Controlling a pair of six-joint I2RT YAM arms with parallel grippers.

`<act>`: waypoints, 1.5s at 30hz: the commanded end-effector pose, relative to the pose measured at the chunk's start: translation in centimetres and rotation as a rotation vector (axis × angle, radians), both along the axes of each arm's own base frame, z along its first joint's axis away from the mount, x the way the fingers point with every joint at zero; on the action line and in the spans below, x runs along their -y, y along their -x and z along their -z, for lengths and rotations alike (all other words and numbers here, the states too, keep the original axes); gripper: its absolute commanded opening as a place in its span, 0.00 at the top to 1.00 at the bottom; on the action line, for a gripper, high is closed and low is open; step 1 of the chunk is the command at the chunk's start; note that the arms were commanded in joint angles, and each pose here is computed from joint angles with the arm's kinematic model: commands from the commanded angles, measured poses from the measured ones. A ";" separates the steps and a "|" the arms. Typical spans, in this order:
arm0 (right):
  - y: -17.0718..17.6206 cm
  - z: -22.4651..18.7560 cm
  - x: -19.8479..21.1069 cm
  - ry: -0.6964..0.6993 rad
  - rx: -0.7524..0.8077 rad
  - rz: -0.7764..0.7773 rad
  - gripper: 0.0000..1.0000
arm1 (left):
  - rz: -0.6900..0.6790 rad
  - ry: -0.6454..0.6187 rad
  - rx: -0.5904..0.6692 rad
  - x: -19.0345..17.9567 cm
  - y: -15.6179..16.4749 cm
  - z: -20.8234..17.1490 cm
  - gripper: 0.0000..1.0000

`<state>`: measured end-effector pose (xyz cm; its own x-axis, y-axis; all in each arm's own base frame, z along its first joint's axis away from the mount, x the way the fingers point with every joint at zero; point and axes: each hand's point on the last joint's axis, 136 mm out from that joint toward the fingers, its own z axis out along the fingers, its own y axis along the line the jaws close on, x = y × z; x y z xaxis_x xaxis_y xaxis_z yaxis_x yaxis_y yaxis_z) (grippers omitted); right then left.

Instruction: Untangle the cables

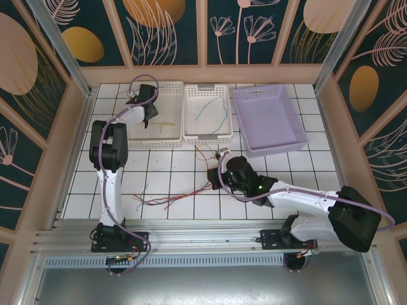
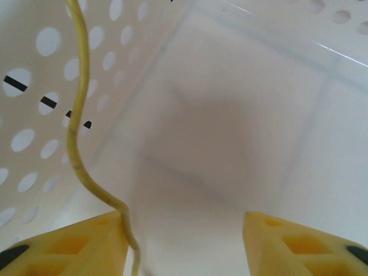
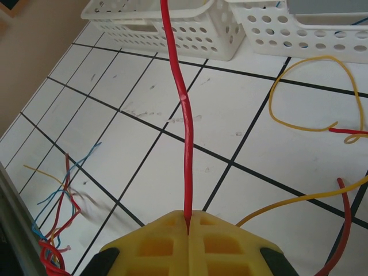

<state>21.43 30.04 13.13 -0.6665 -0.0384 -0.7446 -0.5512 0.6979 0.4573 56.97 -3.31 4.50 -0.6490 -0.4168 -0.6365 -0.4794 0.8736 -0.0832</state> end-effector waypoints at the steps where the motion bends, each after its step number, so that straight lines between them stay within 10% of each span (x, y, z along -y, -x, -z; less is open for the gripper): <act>1: -0.1 -1.2 -0.4 -0.050 0.030 -0.022 1.00 | -0.023 -0.010 -0.009 -0.7 0.1 1.5 0.53; 13: 0.1 -1.3 -0.5 -0.067 0.026 -0.030 1.00 | -0.006 0.009 0.000 -0.4 0.3 1.1 1.00; 38: 0.9 -3.7 -0.3 -0.155 0.032 -0.038 1.00 | 0.093 0.093 0.132 3.6 3.7 -7.6 1.00; 45: 0.9 -3.9 -0.3 -0.161 0.032 -0.040 1.00 | 0.183 0.389 0.192 8.2 4.9 -10.7 1.00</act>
<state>20.60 30.16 15.87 -0.6509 0.0247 -0.7588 -0.5810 0.6271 0.5188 52.03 -7.77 11.20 -0.6329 -0.4683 -0.6165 -0.3655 0.8827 -0.2952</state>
